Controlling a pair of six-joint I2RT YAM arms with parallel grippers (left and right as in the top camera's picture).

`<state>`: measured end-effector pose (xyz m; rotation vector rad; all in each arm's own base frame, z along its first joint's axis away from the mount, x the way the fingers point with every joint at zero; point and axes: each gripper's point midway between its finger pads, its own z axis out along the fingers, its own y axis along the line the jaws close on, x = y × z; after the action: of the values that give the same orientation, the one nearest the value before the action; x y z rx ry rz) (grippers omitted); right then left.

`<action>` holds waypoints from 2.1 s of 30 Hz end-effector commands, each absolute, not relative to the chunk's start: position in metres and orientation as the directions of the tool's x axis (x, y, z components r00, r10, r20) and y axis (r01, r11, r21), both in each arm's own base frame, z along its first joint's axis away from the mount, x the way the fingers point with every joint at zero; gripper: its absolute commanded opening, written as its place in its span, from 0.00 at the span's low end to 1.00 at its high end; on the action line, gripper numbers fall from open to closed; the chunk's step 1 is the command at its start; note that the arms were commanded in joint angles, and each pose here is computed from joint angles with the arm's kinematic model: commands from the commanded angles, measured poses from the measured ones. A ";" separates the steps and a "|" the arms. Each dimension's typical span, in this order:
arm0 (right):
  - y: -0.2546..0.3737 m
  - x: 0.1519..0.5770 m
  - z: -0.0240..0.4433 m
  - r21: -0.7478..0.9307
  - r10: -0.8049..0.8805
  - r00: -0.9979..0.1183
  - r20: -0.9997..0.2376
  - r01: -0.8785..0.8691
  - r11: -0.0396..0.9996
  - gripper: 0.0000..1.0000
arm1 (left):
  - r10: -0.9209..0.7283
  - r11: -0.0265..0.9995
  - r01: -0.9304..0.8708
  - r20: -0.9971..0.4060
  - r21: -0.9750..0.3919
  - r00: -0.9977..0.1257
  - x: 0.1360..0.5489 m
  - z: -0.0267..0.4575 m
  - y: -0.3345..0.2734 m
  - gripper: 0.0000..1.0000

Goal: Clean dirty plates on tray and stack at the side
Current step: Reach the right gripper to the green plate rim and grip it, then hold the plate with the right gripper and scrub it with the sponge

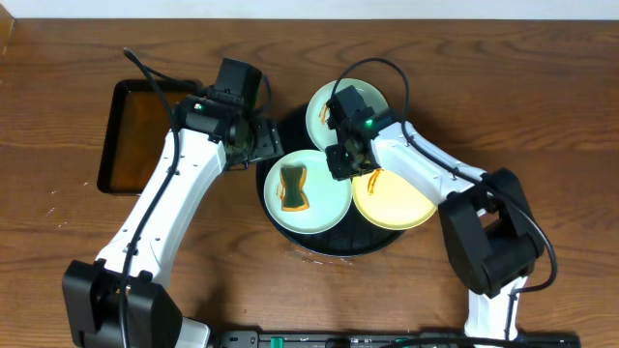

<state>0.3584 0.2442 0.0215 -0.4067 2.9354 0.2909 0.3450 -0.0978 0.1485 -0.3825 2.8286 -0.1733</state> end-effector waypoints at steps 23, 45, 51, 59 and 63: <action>0.248 0.354 0.001 0.145 -0.273 -0.948 -0.162 -0.296 0.944 0.02 | -0.289 0.955 -0.257 -0.261 -0.150 -0.921 0.345 0.148 -0.096 0.81; 0.250 0.356 0.001 0.152 -0.255 -0.952 -0.171 -0.281 0.948 0.04 | -0.103 0.987 -0.090 -0.096 -0.137 -0.990 0.325 0.058 -0.147 0.66; 0.251 0.357 0.001 0.152 -0.255 -0.951 -0.173 -0.281 0.947 0.05 | -0.088 0.988 -0.075 -0.097 -0.135 -0.991 0.336 0.035 -0.152 0.55; 0.250 0.357 0.001 0.152 -0.255 -0.951 -0.173 -0.282 0.947 0.04 | -0.043 0.990 -0.031 -0.086 -0.135 -0.995 0.341 0.016 -0.157 0.54; 0.251 0.357 0.001 0.152 -0.255 -0.951 -0.173 -0.282 0.947 0.04 | -0.042 0.990 -0.031 -0.085 -0.135 -0.995 0.341 0.016 -0.157 0.37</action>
<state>0.3612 0.2461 0.0073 -0.4098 2.9357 0.2582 0.3420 -0.1570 0.0182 -0.0800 3.0404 -0.2131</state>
